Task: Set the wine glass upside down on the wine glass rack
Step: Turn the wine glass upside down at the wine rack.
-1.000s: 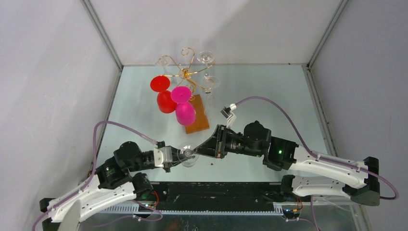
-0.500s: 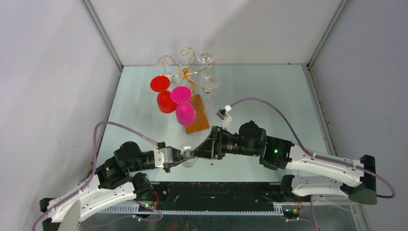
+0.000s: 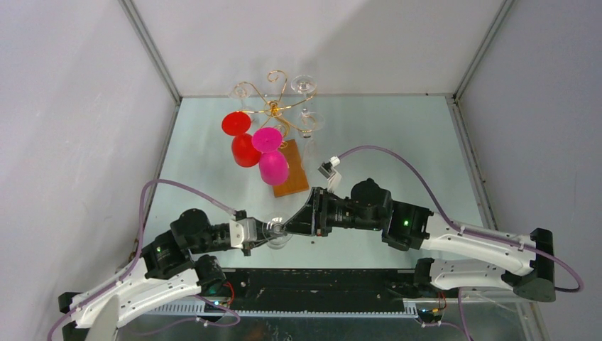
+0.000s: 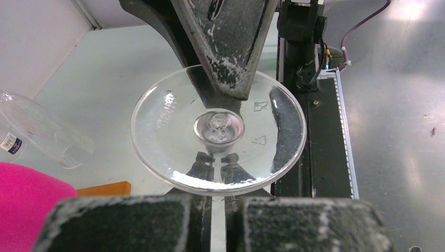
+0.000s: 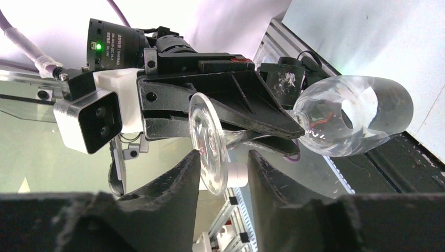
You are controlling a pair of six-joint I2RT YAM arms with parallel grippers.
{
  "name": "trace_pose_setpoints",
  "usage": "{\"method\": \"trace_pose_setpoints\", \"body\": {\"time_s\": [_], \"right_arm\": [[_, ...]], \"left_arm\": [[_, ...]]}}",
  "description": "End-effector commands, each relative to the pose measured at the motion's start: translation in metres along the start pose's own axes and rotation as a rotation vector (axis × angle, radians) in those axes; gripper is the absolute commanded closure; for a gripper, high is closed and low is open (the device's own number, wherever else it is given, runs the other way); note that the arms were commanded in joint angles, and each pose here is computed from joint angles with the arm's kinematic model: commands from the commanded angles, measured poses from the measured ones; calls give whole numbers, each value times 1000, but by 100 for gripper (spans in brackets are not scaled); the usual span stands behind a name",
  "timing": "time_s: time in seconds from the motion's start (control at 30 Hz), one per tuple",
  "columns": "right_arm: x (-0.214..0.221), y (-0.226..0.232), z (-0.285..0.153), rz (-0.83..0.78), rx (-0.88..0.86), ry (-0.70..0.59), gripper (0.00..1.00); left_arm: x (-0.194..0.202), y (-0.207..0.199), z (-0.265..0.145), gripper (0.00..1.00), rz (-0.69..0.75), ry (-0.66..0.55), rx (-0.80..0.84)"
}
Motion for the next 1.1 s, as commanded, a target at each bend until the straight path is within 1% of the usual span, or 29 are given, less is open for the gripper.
{"method": "trace_pose_setpoints", "body": {"time_s": [0.0,0.07,0.13,0.17,0.2,0.23,0.27,0.3,0.37,0.43,0.5,0.53,0.57,0.6,0.63,0.67,0.7,0.73,0.77,0.8,0.87,0.93,1.0,1.07], "right_arm": [[-1,9,-7,-10,-39,2,55],[-1,9,-8,-10,-36,2,55],[1,9,-9,-10,-37,2,59],[1,10,-10,-11,-38,1,65],[1,10,-10,-10,-35,-4,68],[0,10,-10,-11,-34,-7,76],[1,9,-10,-12,-31,-7,81],[0,9,-10,-13,-29,-7,90],[0,7,-9,-18,-23,-7,100],[0,5,-9,-25,-13,-8,100],[0,3,-11,-33,-2,-13,100],[0,3,-12,-36,5,-16,100],[-1,2,-13,-42,9,-25,100],[-1,2,-15,-47,12,-29,100],[-3,1,-15,-56,18,-44,100],[-4,1,-18,-59,22,-53,100],[-5,0,-20,-68,33,-68,100],[-7,1,-23,-72,28,-81,100],[-9,0,-25,-80,36,-92,100],[-11,1,-29,-84,30,-104,100],[-14,1,-34,-94,36,-123,100],[-17,1,-40,-101,43,-141,100],[-18,0,-46,-106,52,-159,100],[-19,-1,-51,-113,64,-175,100]], "left_arm": [[-17,6,-1,100,48,-74,-14],[-17,6,0,100,43,-75,-11],[-16,6,0,100,42,-75,-12],[-16,6,0,100,43,-74,-12],[-16,6,0,100,44,-70,-12],[-15,6,0,99,44,-65,-13],[-15,6,0,99,47,-64,-14],[-14,6,-1,97,46,-59,-15],[-14,6,-1,96,47,-58,-15],[-13,5,0,93,42,-59,-16],[-12,5,0,87,39,-63,-21],[-12,5,0,78,38,-62,-26],[-11,6,0,72,35,-57,-37],[-11,6,0,57,34,-56,-44],[-10,7,-1,50,37,-53,-59],[-9,8,-2,37,38,-49,-71],[-9,10,-3,32,40,-44,-93],[-8,11,-4,21,39,-43,-103],[-8,12,-5,15,36,-42,-120],[-8,12,-6,4,35,-43,-126],[-8,11,-8,1,21,-48,-134],[-7,9,-8,0,-2,-56,-133],[-6,6,-9,0,-42,-60,-131],[-6,4,-9,0,-117,-55,-140]]}}
Point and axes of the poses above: each gripper's point midway between its finger pads, its own z axis out along the fingers, its own y axis along the line the jaws close on, x = y × z, the point moved 8 cm from there along -z, back along the fingers, and after that the axes turned 13 degrees about z, right-handed, at the moved point
